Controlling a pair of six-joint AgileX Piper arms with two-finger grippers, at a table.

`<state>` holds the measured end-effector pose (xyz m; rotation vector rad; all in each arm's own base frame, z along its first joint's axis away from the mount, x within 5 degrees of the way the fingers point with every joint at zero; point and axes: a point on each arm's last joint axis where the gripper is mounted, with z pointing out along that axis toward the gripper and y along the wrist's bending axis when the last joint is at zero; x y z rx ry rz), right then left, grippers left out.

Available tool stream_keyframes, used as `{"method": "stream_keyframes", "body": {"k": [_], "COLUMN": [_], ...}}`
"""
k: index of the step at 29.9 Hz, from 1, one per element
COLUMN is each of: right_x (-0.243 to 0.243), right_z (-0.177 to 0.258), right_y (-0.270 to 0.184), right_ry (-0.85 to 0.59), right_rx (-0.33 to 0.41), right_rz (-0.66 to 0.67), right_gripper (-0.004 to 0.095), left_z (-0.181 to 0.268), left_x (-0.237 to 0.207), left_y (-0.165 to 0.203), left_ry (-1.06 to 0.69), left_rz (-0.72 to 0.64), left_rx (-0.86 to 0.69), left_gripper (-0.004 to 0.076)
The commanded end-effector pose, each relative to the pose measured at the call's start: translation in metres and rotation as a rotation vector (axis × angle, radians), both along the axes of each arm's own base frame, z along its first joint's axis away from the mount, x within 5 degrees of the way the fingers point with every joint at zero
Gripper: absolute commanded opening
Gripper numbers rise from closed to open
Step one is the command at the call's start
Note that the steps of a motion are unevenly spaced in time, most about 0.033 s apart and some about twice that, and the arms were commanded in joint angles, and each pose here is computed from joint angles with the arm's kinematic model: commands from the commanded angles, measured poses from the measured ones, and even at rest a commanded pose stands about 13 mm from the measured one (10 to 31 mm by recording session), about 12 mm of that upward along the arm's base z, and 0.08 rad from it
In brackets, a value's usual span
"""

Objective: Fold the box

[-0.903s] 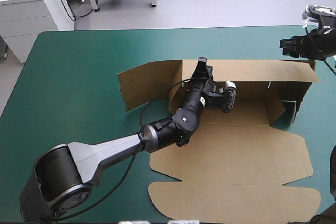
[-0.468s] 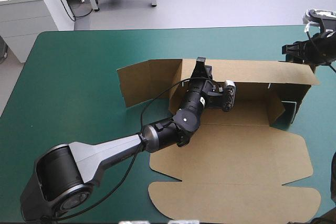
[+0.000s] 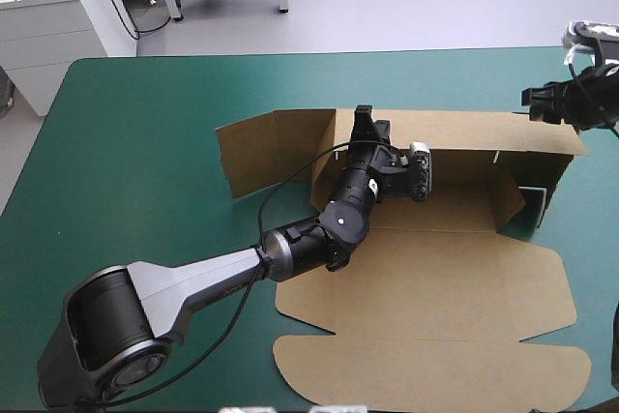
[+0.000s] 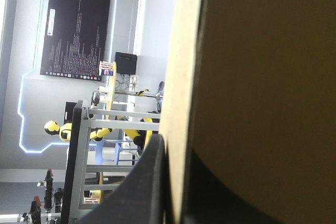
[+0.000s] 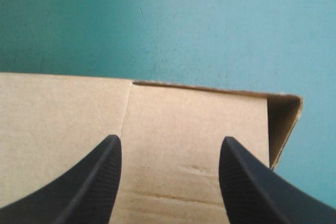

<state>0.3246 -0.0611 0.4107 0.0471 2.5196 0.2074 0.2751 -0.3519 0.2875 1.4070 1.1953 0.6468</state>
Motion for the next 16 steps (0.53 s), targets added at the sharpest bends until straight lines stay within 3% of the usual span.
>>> {"method": "stream_keyframes", "body": {"k": [1, 9, 16], "right_x": [-0.008, -0.006, -0.002], "right_z": [0.008, -0.01, -0.021], "right_y": [0.001, 0.004, 0.014], "right_ry": [-0.071, -0.038, -0.063], "right_rx": [0.0, 0.056, 0.167], "right_rz": [-0.022, -0.008, 0.047], "right_gripper": [0.0509, 0.0485, 0.0436], "left_z": [0.029, 0.029, 0.029], "left_x": [-0.004, -0.004, -0.004], "left_y": [0.007, 0.007, 0.006], "left_ry": [-0.039, -0.039, -0.036], "left_rz": [0.035, 0.035, 0.029], "left_rx": [-0.085, -0.085, -0.085], "left_gripper": [-0.0008, -0.0008, -0.0008]}}
